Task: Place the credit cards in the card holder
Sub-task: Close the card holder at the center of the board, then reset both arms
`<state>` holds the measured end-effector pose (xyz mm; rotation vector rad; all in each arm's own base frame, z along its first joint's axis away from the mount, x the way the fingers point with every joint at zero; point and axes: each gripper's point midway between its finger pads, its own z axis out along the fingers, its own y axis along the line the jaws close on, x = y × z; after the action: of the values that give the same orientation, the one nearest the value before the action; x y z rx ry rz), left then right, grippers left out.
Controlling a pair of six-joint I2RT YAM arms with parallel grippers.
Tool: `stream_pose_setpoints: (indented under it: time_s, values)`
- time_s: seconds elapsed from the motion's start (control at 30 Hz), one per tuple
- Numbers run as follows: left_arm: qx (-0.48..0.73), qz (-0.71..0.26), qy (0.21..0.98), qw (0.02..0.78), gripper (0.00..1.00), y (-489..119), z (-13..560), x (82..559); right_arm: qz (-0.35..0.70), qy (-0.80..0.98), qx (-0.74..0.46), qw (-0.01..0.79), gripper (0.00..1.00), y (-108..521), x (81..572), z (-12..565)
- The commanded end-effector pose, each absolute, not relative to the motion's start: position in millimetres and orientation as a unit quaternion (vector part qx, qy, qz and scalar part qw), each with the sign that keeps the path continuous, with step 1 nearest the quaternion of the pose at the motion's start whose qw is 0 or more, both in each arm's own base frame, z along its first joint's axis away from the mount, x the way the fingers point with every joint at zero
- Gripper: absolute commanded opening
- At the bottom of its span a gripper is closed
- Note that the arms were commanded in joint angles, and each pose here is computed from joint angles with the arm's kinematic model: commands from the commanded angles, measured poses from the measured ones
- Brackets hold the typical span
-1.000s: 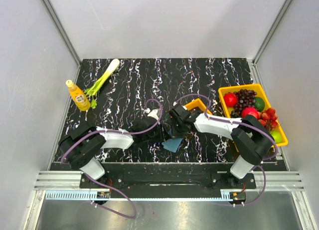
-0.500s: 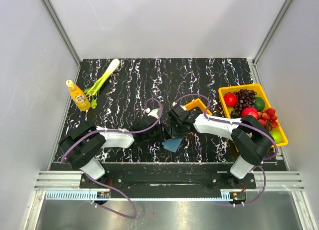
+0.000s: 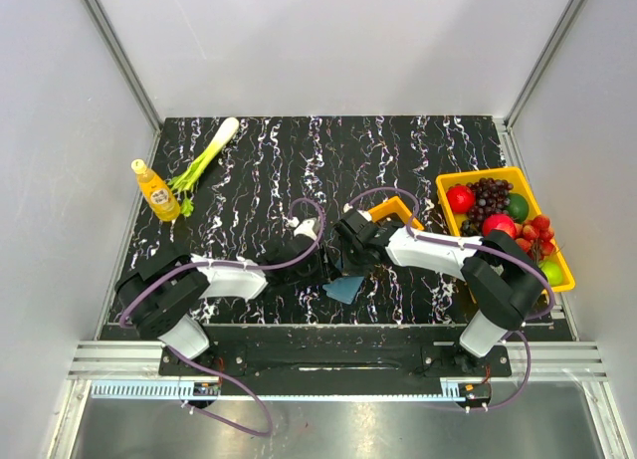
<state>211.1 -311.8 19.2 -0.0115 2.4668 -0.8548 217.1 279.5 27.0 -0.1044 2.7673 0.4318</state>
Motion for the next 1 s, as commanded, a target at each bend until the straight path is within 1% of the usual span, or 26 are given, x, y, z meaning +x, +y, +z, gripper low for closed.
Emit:
stream_pose_setpoints:
  time_s: [0.0,0.03,0.07,0.1,0.13,0.17,0.2,0.23,0.27,0.33,0.37,0.43,0.53,0.63,0.7,0.77,0.8,0.83,0.87,0.9,0.93,0.97]
  values:
    - [0.003,-0.162,0.963,0.215,0.31,-237,-46,177,0.15,0.97,-0.041,0.189,0.01,289,227,20]
    - [0.003,-0.163,0.963,0.216,0.29,-237,-46,177,0.15,0.97,-0.041,0.189,0.01,288,227,20]
    - [0.001,-0.161,0.963,0.217,0.28,-236,-45,177,0.15,0.97,-0.042,0.188,0.01,288,226,20]
    - [0.0,-0.163,0.962,0.217,0.3,-236,-45,177,0.15,0.97,-0.042,0.189,0.01,289,226,20]
    - [0.0,-0.165,0.962,0.217,0.34,-237,-46,177,0.15,0.97,-0.041,0.188,0.01,289,226,20]
    - [0.0,-0.166,0.962,0.218,0.34,-237,-45,177,0.152,0.97,-0.041,0.188,0.01,289,226,20]
    - [-0.001,-0.165,0.962,0.219,0.21,-236,-45,177,0.151,0.97,-0.041,0.187,0.01,289,226,20]
    - [-0.002,-0.165,0.962,0.219,0.1,-235,-46,176,0.151,0.97,-0.042,0.186,0.01,289,226,19]
    - [-0.001,-0.167,0.961,0.219,0.1,-236,-45,176,0.152,0.97,-0.042,0.186,0.01,289,226,20]
    - [0.0,-0.165,0.962,0.217,0.16,-237,-46,177,0.151,0.97,-0.042,0.186,0.01,289,225,19]
    - [0.001,-0.164,0.963,0.215,0.17,-237,-47,177,0.153,0.97,-0.041,0.186,0.01,290,226,19]
    - [0.001,-0.163,0.963,0.214,0.16,-238,-48,177,0.152,0.97,-0.044,0.185,0.01,290,225,19]
    - [0.001,-0.164,0.963,0.213,0.13,-239,-49,178,0.152,0.97,-0.043,0.183,0.01,290,224,19]
    - [0.003,-0.159,0.965,0.211,0.12,-238,-50,177,0.15,0.97,-0.042,0.185,0.02,288,225,18]
    - [0.0,-0.16,0.963,0.218,0.17,-236,-48,178,0.155,0.968,-0.042,0.194,0.11,289,227,25]
    - [-0.012,-0.166,0.957,0.236,0.38,-233,-39,181,0.162,0.963,-0.045,0.213,0.14,290,232,37]
    - [-0.018,-0.167,0.954,0.248,0.42,-230,-34,183,0.168,0.959,-0.047,0.224,0.15,291,235,46]
    - [-0.023,-0.169,0.951,0.258,0.47,-228,-30,185,0.177,0.954,-0.049,0.239,0.19,293,240,55]
    - [-0.029,-0.173,0.947,0.268,0.55,-227,-25,187,0.185,0.949,-0.05,0.252,0.24,294,245,64]
    - [-0.032,-0.178,0.943,0.279,0.58,-227,-19,189,0.193,0.943,-0.05,0.265,0.26,295,250,75]
    - [-0.035,-0.182,0.94,0.288,0.61,-226,-15,191,0.198,0.939,-0.05,0.278,0.31,294,255,83]
    - [-0.038,-0.185,0.935,0.299,0.67,-226,-8,194,0.204,0.934,-0.046,0.291,0.36,293,259,93]
